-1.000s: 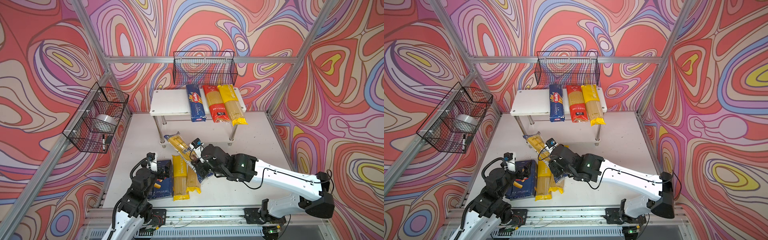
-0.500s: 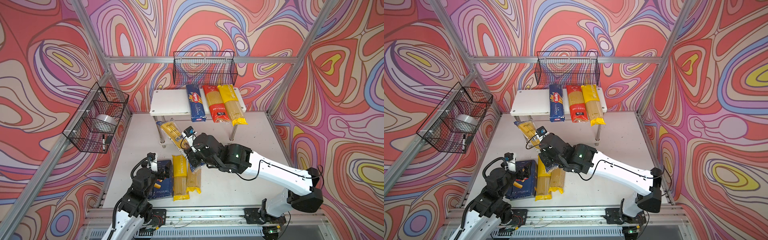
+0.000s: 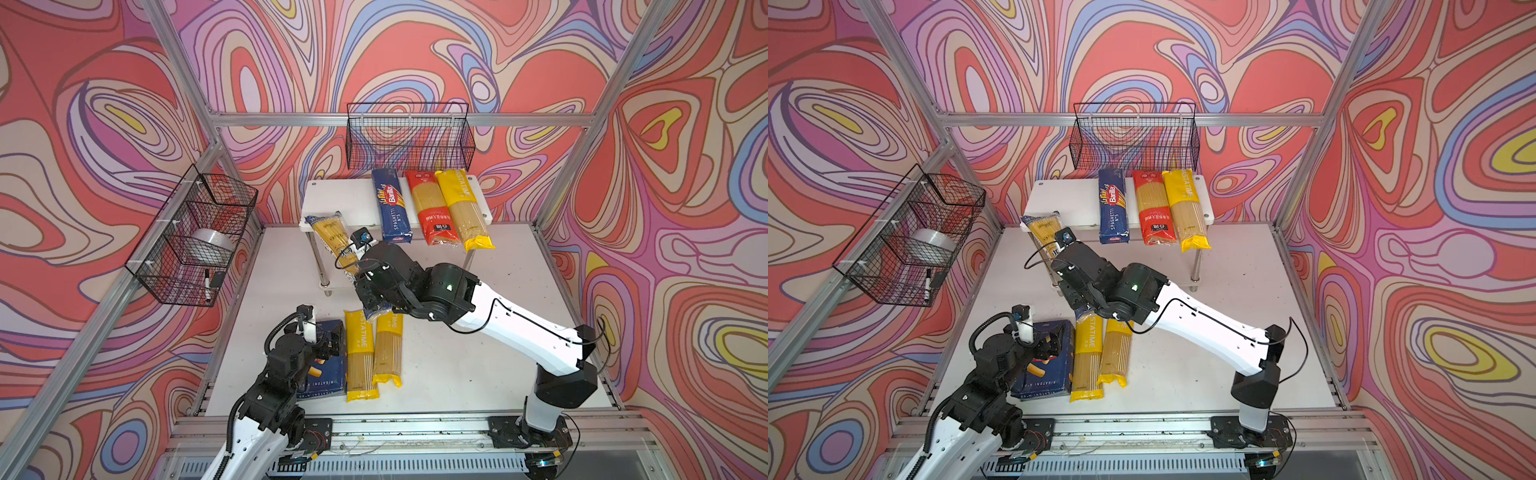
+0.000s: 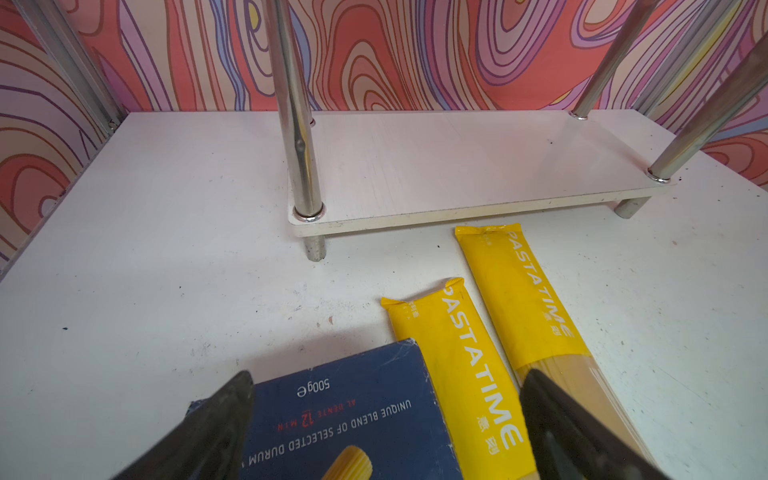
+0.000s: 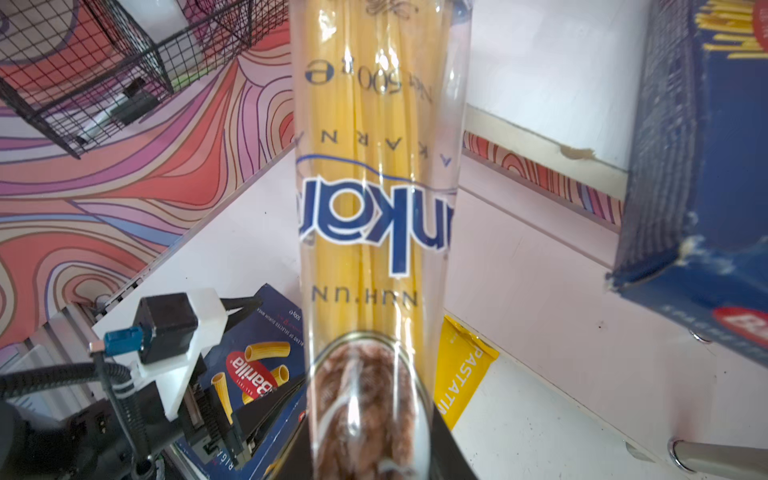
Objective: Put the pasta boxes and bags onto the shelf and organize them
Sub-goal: 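Carry the upright ankara bag with the right gripper to the shelf top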
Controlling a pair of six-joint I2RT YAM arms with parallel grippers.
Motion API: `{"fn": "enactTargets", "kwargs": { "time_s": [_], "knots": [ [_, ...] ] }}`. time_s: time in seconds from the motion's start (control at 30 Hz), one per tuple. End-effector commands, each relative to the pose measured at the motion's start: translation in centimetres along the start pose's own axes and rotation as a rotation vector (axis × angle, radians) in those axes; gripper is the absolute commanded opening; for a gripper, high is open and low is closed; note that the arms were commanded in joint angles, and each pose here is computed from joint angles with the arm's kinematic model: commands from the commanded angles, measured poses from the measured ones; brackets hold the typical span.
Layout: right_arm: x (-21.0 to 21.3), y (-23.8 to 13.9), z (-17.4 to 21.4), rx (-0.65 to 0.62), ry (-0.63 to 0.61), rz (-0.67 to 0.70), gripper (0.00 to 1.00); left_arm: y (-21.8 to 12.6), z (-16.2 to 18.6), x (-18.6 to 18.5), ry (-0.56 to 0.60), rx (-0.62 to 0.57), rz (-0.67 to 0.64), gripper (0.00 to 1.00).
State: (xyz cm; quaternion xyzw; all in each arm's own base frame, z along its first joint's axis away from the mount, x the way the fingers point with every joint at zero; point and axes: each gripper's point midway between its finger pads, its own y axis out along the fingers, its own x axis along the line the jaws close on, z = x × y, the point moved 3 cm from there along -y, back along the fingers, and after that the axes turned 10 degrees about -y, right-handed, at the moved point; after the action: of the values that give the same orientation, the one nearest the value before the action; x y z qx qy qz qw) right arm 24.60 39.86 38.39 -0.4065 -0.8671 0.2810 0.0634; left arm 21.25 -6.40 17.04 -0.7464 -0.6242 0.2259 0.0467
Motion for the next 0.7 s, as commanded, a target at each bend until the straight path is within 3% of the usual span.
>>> {"fn": "enactTargets", "kwargs": {
  "time_s": [0.0,0.67],
  "knots": [
    [-1.9,-1.2,-3.9,-0.131,0.079,0.033,0.0,0.0,-0.1,-0.1,-0.001,0.0,0.004,1.0],
    [-5.2,0.1,-7.6,-0.237,0.102,0.132,0.0,0.4,0.0,-0.4,0.005,0.018,0.012,1.0]
  ]
}}
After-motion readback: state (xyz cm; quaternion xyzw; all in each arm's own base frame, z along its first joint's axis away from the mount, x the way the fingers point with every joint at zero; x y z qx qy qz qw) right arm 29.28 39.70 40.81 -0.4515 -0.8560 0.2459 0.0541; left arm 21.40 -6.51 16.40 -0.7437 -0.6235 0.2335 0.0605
